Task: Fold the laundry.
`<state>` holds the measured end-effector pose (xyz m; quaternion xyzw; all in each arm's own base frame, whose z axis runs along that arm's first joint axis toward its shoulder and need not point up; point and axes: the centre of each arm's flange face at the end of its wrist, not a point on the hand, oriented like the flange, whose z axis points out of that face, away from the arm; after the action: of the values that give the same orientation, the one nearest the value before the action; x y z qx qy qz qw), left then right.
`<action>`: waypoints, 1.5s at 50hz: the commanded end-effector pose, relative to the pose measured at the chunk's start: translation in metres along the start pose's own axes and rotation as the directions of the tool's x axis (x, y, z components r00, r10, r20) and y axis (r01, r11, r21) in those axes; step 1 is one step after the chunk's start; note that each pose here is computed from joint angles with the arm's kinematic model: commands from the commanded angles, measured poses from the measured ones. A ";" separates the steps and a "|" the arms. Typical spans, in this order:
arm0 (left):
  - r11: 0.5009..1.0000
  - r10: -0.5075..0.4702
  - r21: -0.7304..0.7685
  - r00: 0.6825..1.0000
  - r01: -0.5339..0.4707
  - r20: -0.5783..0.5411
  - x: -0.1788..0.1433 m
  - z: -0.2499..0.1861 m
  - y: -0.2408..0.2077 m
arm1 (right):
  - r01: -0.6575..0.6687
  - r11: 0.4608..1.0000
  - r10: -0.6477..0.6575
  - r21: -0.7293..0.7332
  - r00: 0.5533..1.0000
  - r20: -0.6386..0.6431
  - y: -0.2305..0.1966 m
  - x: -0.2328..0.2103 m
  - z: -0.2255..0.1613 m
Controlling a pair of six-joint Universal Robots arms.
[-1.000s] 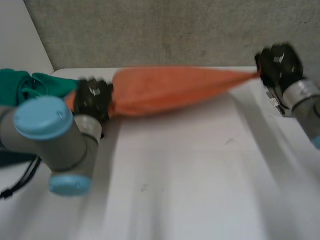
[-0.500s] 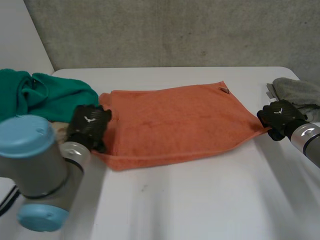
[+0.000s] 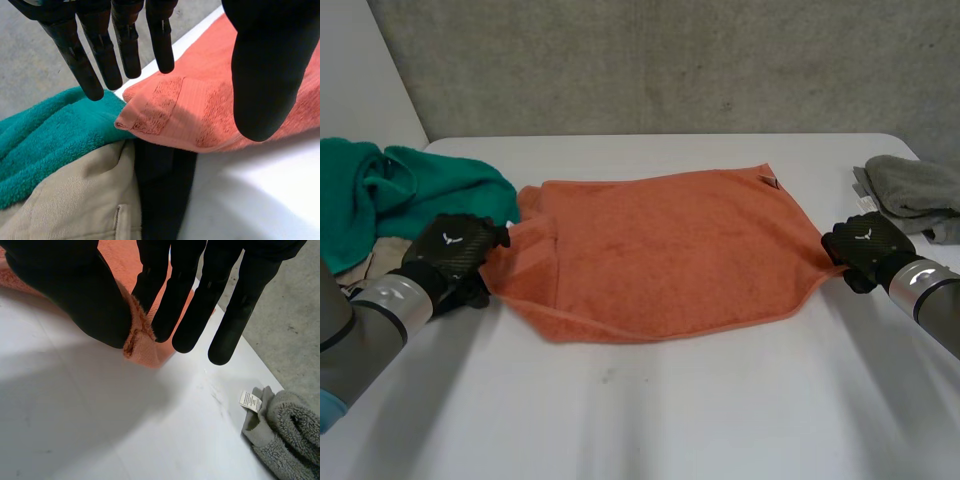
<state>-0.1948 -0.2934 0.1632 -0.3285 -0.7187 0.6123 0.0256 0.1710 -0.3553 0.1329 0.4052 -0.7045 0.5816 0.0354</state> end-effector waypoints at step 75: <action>0.907 0.241 -0.368 0.969 -0.205 0.054 0.034 -0.019 -0.029 | 0.225 0.925 -0.210 -0.305 0.974 0.082 -0.005 0.058 -0.047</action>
<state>-0.2111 -0.2205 0.1857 -0.3973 -0.7883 0.4536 -0.1220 0.1027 -0.3121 0.1936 0.5124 -0.7430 0.4063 0.1426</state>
